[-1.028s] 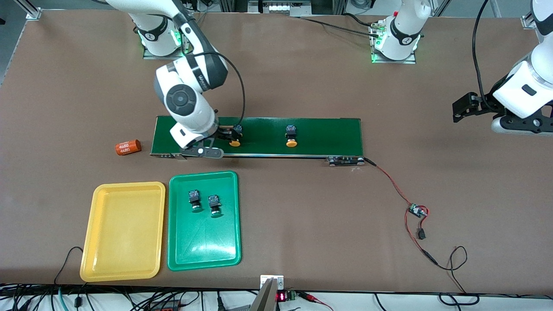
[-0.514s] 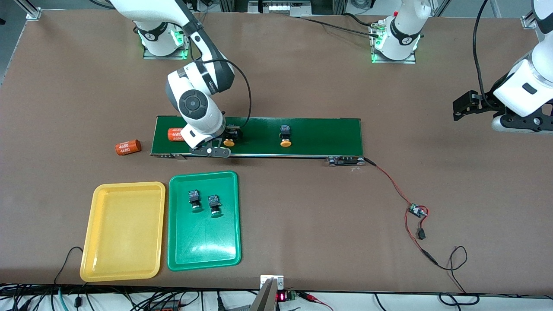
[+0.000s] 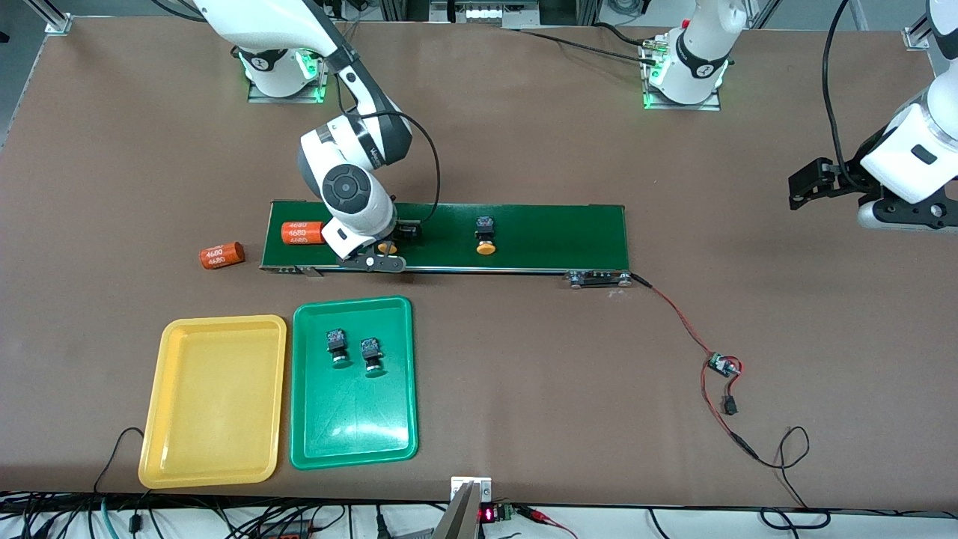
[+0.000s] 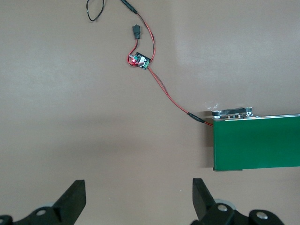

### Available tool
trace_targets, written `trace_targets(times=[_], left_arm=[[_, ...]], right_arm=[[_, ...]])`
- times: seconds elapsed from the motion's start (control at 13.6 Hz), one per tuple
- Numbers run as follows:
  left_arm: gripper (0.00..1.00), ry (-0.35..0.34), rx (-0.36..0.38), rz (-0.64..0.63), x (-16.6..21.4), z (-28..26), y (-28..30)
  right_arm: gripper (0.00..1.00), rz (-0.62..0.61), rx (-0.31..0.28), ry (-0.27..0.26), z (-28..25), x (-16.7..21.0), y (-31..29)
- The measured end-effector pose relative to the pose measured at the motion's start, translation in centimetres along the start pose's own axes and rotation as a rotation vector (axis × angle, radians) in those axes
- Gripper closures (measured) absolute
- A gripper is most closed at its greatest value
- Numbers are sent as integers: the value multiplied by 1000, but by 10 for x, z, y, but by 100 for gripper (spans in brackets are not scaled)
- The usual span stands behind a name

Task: Sort buttons by color to trays
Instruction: 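Grasp the yellow button with the right gripper and lift it, then carry the yellow button into the yellow tray with the right gripper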

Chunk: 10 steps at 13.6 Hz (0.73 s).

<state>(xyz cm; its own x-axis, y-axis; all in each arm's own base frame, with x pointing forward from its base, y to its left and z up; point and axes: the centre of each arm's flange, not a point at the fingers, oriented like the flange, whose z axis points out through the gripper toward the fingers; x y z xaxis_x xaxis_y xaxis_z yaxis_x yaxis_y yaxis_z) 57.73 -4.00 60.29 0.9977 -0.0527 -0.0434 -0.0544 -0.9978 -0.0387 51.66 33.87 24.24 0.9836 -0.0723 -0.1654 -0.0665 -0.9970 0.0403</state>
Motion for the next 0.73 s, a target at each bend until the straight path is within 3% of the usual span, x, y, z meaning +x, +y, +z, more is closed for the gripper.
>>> trace_targets(times=[0.15,0.22,0.44,0.73], left_arm=[[0,0,0,0,0,0,0],[0,0,0,0,0,0,0],[0,-1,0,0,0,0,0],[0,-8,0,0,-1,1,0]], right_arm=[[53,4,0,0,0,1,2],[59,5,1,1,-1,2,3],[59,3,-4,-6,-14,4,7],[59,-46,12,4,-84,34,51]])
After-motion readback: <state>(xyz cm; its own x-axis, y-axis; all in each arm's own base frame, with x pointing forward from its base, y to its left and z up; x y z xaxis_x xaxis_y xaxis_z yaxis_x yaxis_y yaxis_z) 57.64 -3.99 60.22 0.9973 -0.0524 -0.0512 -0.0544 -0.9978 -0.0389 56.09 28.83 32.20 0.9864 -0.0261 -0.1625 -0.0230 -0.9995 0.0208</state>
